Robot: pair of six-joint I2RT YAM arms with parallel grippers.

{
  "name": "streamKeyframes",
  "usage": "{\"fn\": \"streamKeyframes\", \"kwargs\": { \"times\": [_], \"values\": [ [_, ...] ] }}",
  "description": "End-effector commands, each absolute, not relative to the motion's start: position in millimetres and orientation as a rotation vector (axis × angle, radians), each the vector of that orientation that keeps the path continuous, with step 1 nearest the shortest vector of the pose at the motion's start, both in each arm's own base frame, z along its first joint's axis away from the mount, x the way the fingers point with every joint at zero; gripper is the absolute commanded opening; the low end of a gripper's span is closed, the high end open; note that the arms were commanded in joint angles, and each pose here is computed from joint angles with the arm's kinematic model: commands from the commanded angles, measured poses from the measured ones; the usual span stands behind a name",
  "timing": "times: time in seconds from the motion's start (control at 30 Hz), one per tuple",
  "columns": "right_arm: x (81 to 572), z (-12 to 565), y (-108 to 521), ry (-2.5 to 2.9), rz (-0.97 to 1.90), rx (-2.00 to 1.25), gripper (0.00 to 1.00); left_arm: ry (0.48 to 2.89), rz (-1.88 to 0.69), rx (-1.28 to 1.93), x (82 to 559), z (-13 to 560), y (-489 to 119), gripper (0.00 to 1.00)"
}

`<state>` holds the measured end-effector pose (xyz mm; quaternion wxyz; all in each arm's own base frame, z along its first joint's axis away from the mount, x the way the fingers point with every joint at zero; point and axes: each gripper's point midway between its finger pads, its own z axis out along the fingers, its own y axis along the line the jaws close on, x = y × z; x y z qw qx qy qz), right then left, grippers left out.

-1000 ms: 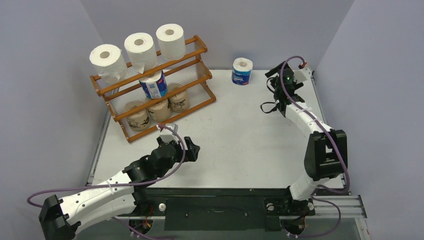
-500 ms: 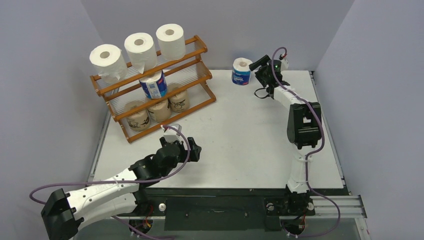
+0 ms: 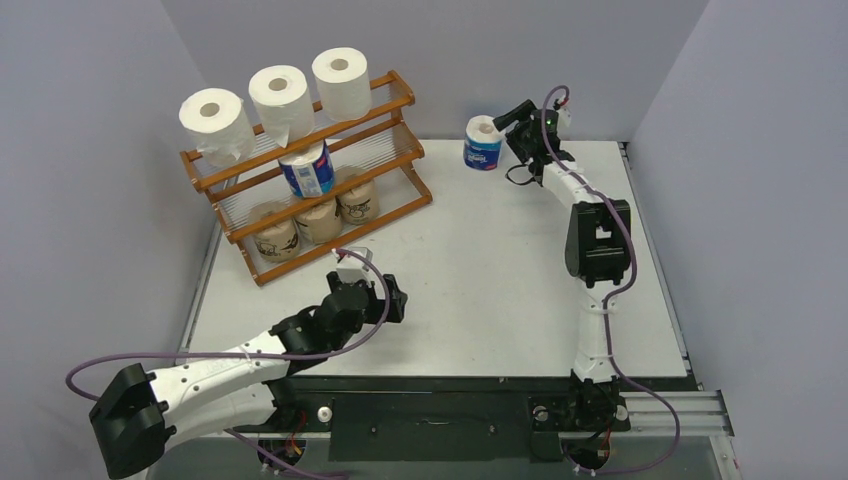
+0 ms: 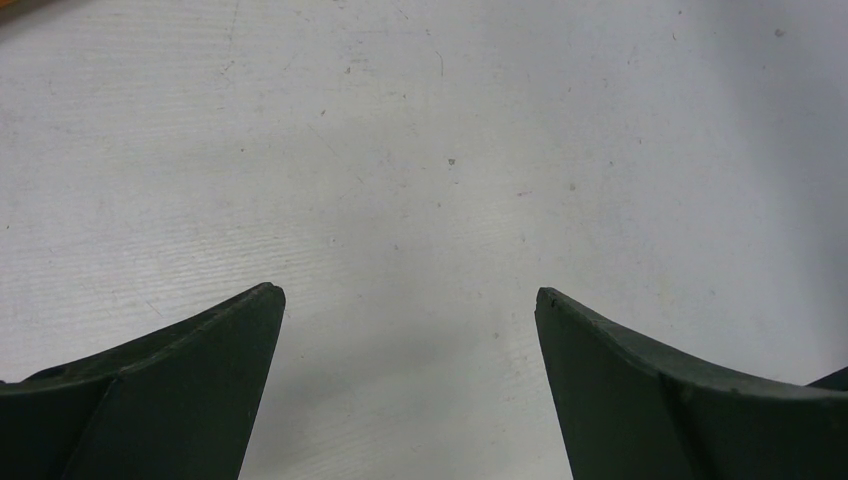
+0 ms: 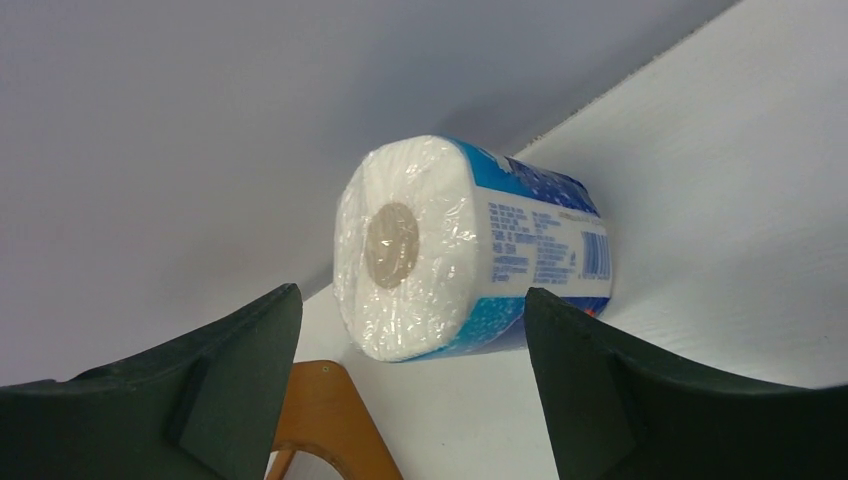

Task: Place and organize the paper towels onto the shelf
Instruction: Move the paper towel to the center of the board.

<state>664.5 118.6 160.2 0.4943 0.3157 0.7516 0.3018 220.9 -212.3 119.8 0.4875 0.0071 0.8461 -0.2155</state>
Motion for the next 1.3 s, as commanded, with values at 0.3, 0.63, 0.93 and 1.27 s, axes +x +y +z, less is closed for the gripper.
{"fn": "streamKeyframes", "kwargs": {
  "times": [0.3,0.63,0.93,1.27],
  "values": [
    [684,149,125,1.845,0.671,0.758,0.77,2.011,-0.575,0.009,233,132,-226,0.96],
    [692,140,130,1.845,0.674,0.763,0.75,2.022,-0.568,0.009,233,128,-226,0.96],
    [690,118,131,1.894,0.65,0.774,0.68,2.033,-0.572,0.012,233,125,-228,0.96],
    [670,99,132,1.946,0.645,0.763,0.61,2.033,-0.578,0.017,233,126,-229,0.96]
  ]
}}
